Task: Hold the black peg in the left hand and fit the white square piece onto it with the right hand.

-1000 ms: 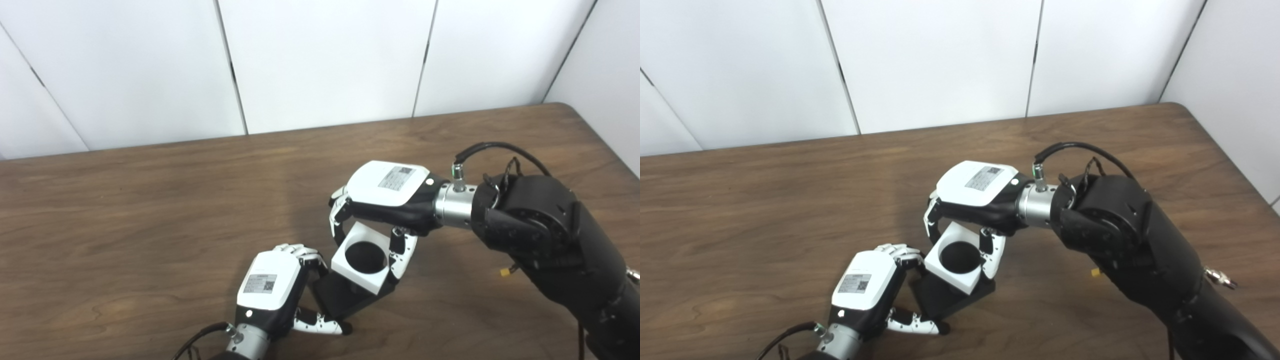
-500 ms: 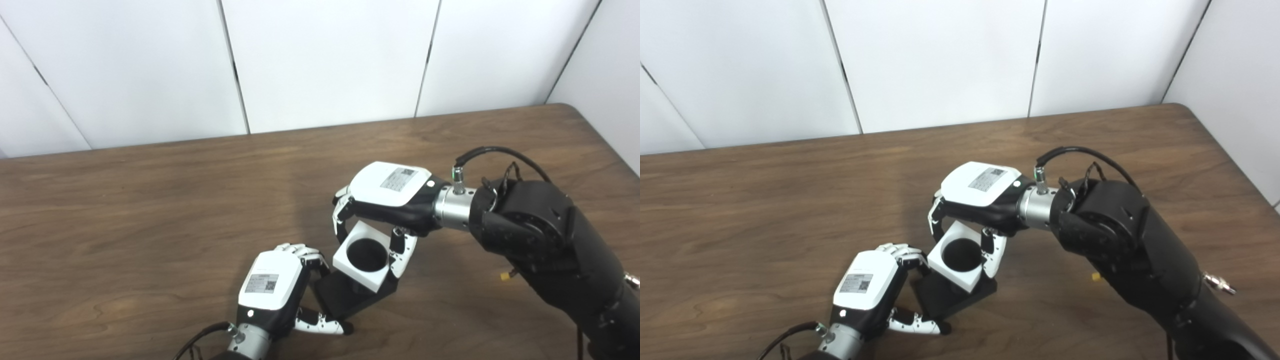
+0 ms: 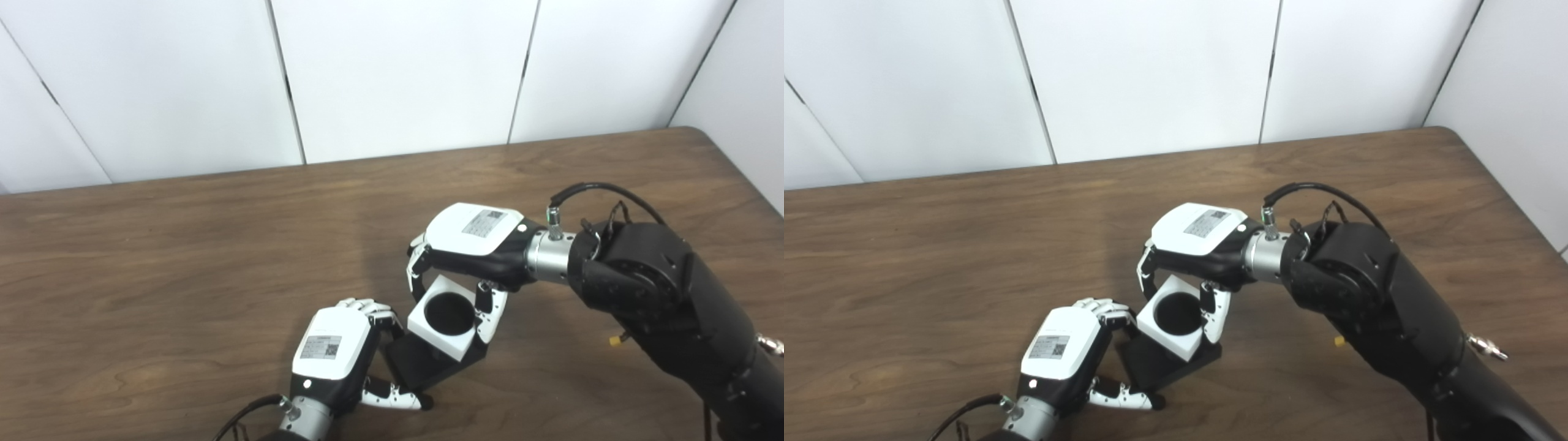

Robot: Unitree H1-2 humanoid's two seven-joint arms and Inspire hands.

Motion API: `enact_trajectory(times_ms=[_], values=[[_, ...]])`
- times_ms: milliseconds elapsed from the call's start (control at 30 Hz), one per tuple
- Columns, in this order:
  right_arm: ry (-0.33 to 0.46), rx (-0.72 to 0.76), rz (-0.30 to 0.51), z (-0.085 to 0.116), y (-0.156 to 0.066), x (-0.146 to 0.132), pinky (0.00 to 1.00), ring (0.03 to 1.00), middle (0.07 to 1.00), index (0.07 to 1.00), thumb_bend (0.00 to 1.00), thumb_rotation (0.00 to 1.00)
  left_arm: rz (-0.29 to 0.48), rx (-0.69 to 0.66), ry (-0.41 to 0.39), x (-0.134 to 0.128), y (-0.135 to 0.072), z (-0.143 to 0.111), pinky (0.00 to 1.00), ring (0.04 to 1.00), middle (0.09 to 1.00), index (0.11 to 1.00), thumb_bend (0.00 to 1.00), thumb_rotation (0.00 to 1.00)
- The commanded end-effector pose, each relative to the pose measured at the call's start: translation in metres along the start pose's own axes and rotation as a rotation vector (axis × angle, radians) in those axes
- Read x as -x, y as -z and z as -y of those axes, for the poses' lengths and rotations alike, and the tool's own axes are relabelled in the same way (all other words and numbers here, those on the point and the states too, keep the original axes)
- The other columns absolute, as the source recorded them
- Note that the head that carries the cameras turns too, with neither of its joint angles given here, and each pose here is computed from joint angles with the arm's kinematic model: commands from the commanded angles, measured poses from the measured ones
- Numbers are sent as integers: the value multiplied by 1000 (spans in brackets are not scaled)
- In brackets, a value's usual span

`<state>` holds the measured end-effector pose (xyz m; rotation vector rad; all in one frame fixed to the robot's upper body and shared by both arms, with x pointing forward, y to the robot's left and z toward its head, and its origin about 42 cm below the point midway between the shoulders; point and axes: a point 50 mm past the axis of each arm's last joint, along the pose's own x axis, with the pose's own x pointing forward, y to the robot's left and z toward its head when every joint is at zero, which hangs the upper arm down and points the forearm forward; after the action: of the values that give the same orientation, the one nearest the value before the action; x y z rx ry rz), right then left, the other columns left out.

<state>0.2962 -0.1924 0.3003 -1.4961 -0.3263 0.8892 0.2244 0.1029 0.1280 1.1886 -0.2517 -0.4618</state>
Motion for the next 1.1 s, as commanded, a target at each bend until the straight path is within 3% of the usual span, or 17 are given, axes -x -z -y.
enact_trajectory(times_ms=[0,100,133,167,233,333,433,667,1067], values=[[41,35,15,10,-1,0,843,868,745,485,524,135,-2,-22,88,4,-2,15,845,812,744,488,520,51],[35,41,14,10,-1,0,845,867,743,489,524,151,-4,-26,88,4,-3,15,843,811,744,488,520,52],[29,46,12,10,-2,0,843,868,744,540,769,279,-4,-24,87,4,-3,15,843,811,744,488,520,52],[25,50,12,10,-2,0,843,870,746,566,863,366,-4,-24,88,3,-2,15,843,811,744,488,520,52],[24,55,14,10,-2,1,833,868,747,594,952,506,-4,-25,88,4,-2,15,845,812,744,488,520,52],[31,46,18,10,-1,1,828,864,741,608,949,620,0,-24,85,4,-2,15,843,811,743,488,520,51],[33,47,15,11,-1,2,826,865,737,615,917,652,0,-23,86,4,-2,15,842,812,743,488,520,51],[36,27,6,14,1,4,835,881,745,630,901,598,-1,-23,92,3,-1,14,848,815,747,488,520,51],[44,0,11,19,0,4,828,882,748,627,884,588,-4,-42,87,2,0,11,840,808,741,491,515,67]])
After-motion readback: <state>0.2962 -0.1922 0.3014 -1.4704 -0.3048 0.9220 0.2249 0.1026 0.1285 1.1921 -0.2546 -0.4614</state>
